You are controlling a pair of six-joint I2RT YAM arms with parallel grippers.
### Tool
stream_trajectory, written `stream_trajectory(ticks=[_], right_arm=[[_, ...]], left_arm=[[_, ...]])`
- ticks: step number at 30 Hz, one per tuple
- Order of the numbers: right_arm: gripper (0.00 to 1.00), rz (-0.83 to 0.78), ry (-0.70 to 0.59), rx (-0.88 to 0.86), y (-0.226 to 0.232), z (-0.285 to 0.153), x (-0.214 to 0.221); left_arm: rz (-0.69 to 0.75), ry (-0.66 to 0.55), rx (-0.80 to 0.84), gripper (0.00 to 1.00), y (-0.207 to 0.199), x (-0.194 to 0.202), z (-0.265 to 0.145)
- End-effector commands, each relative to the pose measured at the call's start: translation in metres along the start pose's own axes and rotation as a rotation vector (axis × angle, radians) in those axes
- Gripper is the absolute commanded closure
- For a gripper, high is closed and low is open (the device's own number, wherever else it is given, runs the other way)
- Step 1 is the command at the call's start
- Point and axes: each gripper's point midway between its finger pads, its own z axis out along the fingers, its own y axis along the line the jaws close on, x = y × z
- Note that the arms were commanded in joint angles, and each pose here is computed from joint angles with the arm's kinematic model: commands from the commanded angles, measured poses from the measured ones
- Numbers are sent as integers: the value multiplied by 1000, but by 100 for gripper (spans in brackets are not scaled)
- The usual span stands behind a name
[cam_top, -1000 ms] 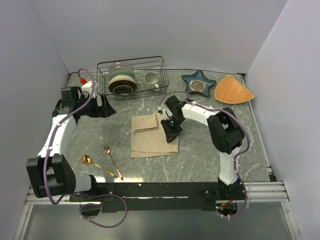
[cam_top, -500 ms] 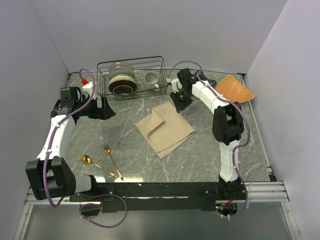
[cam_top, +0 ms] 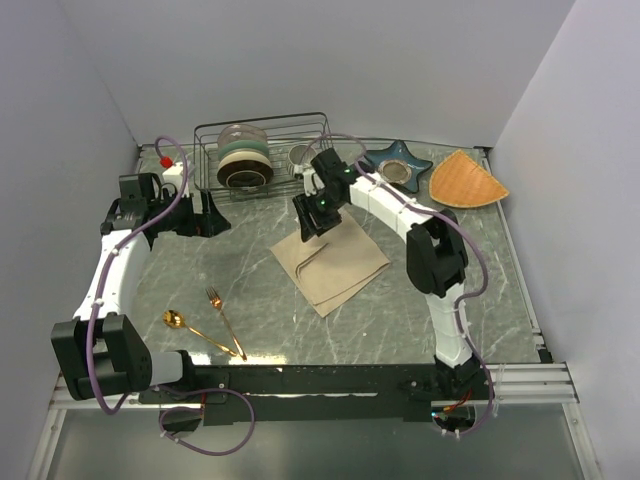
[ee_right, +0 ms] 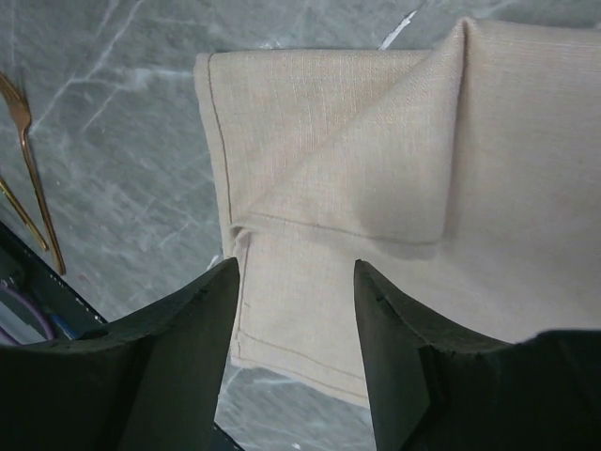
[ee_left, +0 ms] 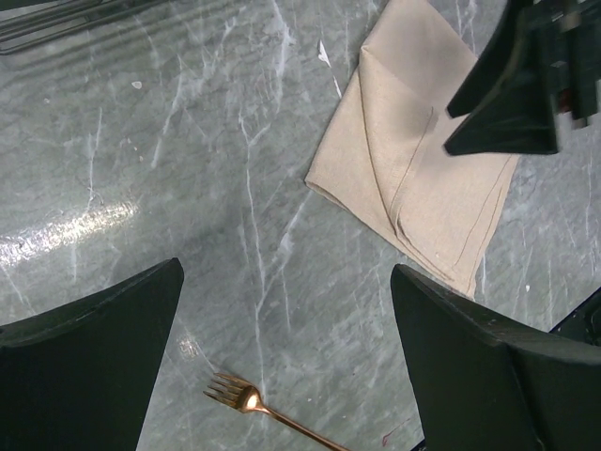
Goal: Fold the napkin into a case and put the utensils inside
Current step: Fold the rectangle-folded napkin at the center of the board.
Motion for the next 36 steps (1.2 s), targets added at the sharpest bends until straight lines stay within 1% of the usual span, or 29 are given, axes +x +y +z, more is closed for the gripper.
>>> stream_trajectory(ticks=[1,6,9,11,12,14,15,16,17,18,19,20,21,22,23,25,26,27,29,30,33,36], right_arm=[[39,23,30,-3,10,28,8],[38,-17,138,-25,22,56,43],[39,-74,208,-45,32,66,66],[39,-141,241,-53,36,70,78],[39,-171,284,-60,41,71,94],[41,-277,325,-51,43,66,111],[42,-321,376,-45,43,65,132],[43,-404,399,-26,34,60,141],[44,-454,394,-11,31,48,144],[45,-483,456,9,17,42,171],[47,-586,477,28,3,35,178],[48,-672,440,128,-14,19,170],[48,-716,492,179,-36,12,192],[47,-784,484,219,-56,2,187],[46,-821,437,289,-67,-14,174],[42,-815,375,304,-75,-31,152],[41,-760,337,290,-79,-42,140],[40,-719,273,223,-65,-56,118],[37,-601,209,153,-59,-72,104],[37,-575,144,99,-46,-76,89],[32,-461,97,60,-42,-73,80],[30,-331,97,39,-46,-55,75]], left_arm=[[44,-70,6,1,-7,-20,-10],[35,-66,-3,1,-5,-16,-11],[24,-69,-6,1,-4,-16,-12],[-2,-75,-7,1,-2,-16,-13],[-37,-83,-14,1,2,-17,-15],[-68,-89,-1,1,3,-19,-16],[-90,-91,-5,1,9,-19,-19],[-98,-89,-1,1,10,-19,-20],[-96,-87,1,1,12,-18,-20],[-100,-84,5,1,14,-17,-21],[-101,-78,9,1,14,-15,-21],[-85,-77,14,1,13,-14,-21],[-85,-75,30,1,10,-11,-22],[-76,-83,40,1,8,-12,-21],[-71,-89,50,1,6,-12,-22],[-65,-94,83,1,1,-9,-20],[-62,-108,87,1,1,-11,-19],[-60,-111,93,1,0,-9,-19],[-40,-122,120,1,-5,-11,-20],[-36,-121,125,1,-5,-10,-19],[-2,-115,120,1,-3,-9,-19],[2,-108,113,1,-2,-10,-18]])
